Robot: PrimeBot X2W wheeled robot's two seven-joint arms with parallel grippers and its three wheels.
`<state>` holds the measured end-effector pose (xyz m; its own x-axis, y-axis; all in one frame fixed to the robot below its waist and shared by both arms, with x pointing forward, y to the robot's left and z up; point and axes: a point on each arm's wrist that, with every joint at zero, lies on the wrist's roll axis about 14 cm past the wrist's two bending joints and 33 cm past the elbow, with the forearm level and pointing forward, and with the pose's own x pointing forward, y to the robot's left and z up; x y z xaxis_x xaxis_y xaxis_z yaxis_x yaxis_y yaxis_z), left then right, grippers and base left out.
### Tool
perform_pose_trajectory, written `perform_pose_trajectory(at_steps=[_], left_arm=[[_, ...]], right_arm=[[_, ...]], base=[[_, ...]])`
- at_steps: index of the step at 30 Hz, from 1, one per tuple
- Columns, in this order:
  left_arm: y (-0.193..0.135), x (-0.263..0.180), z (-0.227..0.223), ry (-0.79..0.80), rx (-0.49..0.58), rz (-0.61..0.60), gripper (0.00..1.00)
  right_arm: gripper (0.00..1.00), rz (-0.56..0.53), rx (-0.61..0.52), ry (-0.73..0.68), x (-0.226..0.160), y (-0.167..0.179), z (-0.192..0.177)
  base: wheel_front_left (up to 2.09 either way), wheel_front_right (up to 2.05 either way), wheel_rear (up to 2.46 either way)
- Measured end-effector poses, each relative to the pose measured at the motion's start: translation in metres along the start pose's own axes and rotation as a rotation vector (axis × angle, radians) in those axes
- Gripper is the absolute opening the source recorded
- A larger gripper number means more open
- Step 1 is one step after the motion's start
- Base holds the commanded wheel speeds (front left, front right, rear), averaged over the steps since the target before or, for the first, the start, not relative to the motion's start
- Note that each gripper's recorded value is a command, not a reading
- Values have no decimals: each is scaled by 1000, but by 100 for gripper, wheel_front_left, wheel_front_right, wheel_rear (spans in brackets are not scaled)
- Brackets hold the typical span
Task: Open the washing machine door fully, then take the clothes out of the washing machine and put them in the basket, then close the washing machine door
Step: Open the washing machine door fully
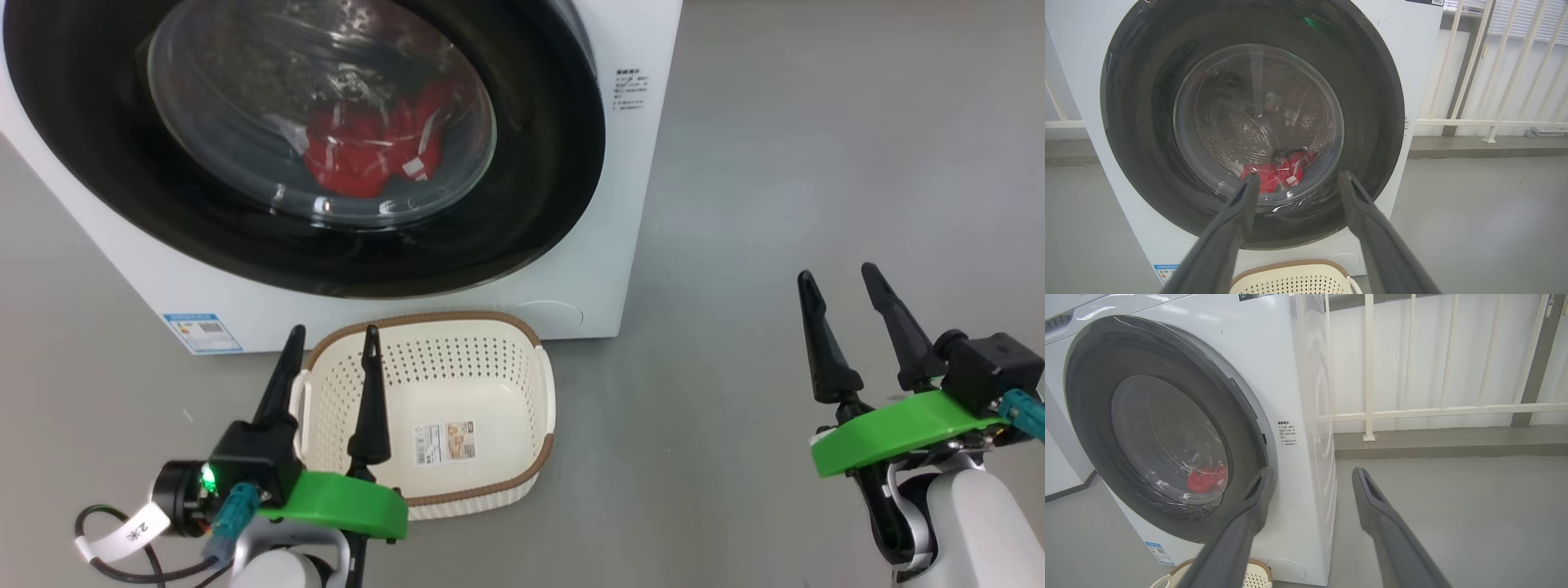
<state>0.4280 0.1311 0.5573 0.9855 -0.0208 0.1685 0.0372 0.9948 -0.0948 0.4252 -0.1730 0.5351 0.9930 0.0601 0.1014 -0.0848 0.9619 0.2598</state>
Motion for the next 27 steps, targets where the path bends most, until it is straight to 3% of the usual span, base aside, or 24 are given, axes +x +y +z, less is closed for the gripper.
perform_pose_trajectory(at_steps=[1,2,3,4,5,15,27], left_arm=[[0,1,-1,2,-1,0,100],[0,1,-2,4,-2,1,100],[1,2,-3,5,-1,1,100],[1,3,-4,6,1,0,100],[1,4,-4,5,2,0,100],[0,15,-12,13,-1,2,100],[2,24,-30,52,-5,1,100]], right_arm=[[87,0,11,-1,2,0,0],[58,0,21,-3,4,0,-1],[40,0,24,2,5,0,-3],[10,-1,29,8,6,0,-6],[0,-1,35,13,8,0,-8],[0,4,179,-9,37,4,-12],[0,12,453,-12,86,15,-20]], base=[[0,0,0],[0,0,0],[0,0,0],[0,0,0],[0,0,0],[0,0,0],[0,0,0]])
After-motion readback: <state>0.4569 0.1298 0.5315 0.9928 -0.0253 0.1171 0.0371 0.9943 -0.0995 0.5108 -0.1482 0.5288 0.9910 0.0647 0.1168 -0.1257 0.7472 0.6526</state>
